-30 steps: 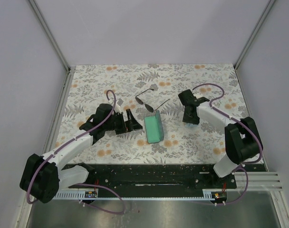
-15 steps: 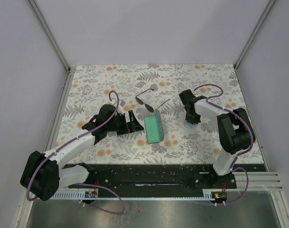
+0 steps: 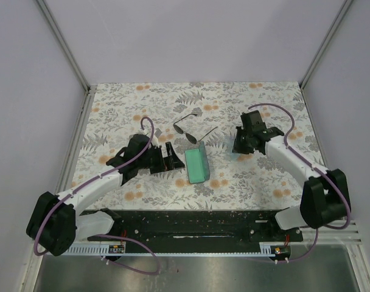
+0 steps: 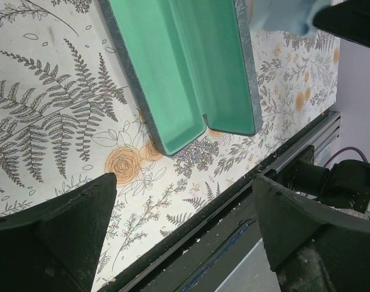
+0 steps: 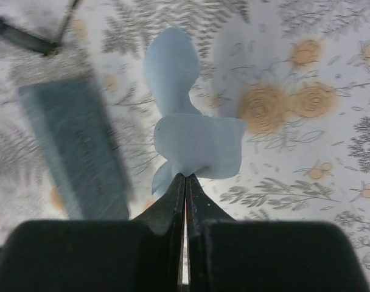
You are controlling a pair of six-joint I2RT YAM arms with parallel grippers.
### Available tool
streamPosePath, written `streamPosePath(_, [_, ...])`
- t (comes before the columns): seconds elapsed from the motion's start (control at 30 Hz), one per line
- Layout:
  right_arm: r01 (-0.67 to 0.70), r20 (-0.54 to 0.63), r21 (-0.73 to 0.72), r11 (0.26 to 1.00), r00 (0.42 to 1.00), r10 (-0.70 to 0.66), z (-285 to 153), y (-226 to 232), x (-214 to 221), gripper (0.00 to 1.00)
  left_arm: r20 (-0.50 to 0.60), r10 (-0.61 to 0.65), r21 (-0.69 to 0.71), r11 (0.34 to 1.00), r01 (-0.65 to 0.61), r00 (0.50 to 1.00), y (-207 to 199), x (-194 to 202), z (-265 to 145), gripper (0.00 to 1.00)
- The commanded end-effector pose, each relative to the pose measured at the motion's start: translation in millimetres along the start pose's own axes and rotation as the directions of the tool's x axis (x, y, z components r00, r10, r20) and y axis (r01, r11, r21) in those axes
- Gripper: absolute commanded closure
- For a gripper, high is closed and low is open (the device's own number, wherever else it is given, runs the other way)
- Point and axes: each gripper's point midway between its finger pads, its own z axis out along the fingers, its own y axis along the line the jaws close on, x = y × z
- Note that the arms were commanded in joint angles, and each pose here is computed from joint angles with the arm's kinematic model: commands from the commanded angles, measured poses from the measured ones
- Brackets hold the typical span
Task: Organize the sunglasses
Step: Pick up the glasses cleaning cloth from the center of the board, then set down the glasses cleaning cloth at the center of the board, then move the opened sunglasses case to the center of the board.
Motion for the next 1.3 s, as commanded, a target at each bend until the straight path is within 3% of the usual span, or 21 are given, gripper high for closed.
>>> streamPosePath(0.0, [0.076,0.052,-0.318,0.945,0.997,-0.062,-50.9,48.4,-1.9,1.0,0.075,0.05,0.036,0.998,-0.053,0.996,-17.8,-23.1,0.1,0.04])
streamPosePath(0.07, [0.067,0.061,-0.305,0.95,0.997,-0.051,-58.2,41.7,3.5,0.99,0.069,0.051,0.036,0.998,-0.054,0.996,-18.7,-22.1,1.8,0.04])
streamPosePath(0.17, [-0.033,0.003,-0.175,0.984,0.999,0.034,-40.6,8.0,20.0,0.74,0.066,0.056,0.039,0.998,-0.058,0.996,-21.4,-21.3,3.3,0.04])
streamPosePath(0.2, [-0.081,-0.015,-0.113,0.99,0.997,0.08,-32.9,-6.8,24.7,0.52,0.064,0.055,0.038,0.998,-0.058,0.996,-21.8,-20.8,4.0,0.04])
streamPosePath(0.23, [-0.129,-0.03,-0.02,0.991,0.991,0.129,-24.9,-26.3,32.0,0.22,0.063,0.059,0.038,0.997,-0.061,0.996,-22.4,-20.5,4.4,0.04])
streamPosePath(0.27, [-0.148,-0.03,0.046,0.988,0.988,0.15,-19.7,-40.0,38.0,0.09,0.061,0.061,0.039,0.997,-0.064,0.996,-23.4,-19.7,4.8,0.04])
streamPosePath(0.3, [-0.161,-0.024,0.08,0.984,0.986,0.164,-17.0,-47.4,41.1,0.06,0.057,0.065,0.041,0.997,-0.067,0.996,-24.2,-18.6,5.6,0.04])
streamPosePath(0.43, [-0.164,-0.005,0.019,0.986,0.986,0.164,-16.3,-40.8,42.9,0.09,0.047,0.086,0.03,0.996,-0.087,0.995,-25.7,-16.8,10.2,0.05])
streamPosePath(0.73, [-0.088,-0.047,-0.168,0.982,0.996,0.082,-10.0,-4.1,39.0,0.52,0.017,0.16,0.009,0.987,-0.16,0.987,-42.8,-11.9,26.4,0.09])
streamPosePath(0.9, [-0.02,-0.06,-0.152,0.988,0.998,0.011,4.4,11.7,43.9,0.54,0.005,0.159,-0.081,0.984,-0.158,0.987,-21.5,-12.4,40.6,0.26])
streamPosePath(1.03, [0.039,-0.056,-0.087,0.995,0.997,-0.044,16.5,24.7,41.9,0.53,-0.004,0.152,-0.188,0.971,-0.15,0.988,3.1,-13.7,54.0,0.28])
streamPosePath(1.27, [0.066,-0.042,-0.021,0.998,0.997,-0.067,29.6,33.0,36.6,0.59,0.004,0.113,-0.258,0.96,-0.108,0.994,16.1,-24.2,79.9,0.3])
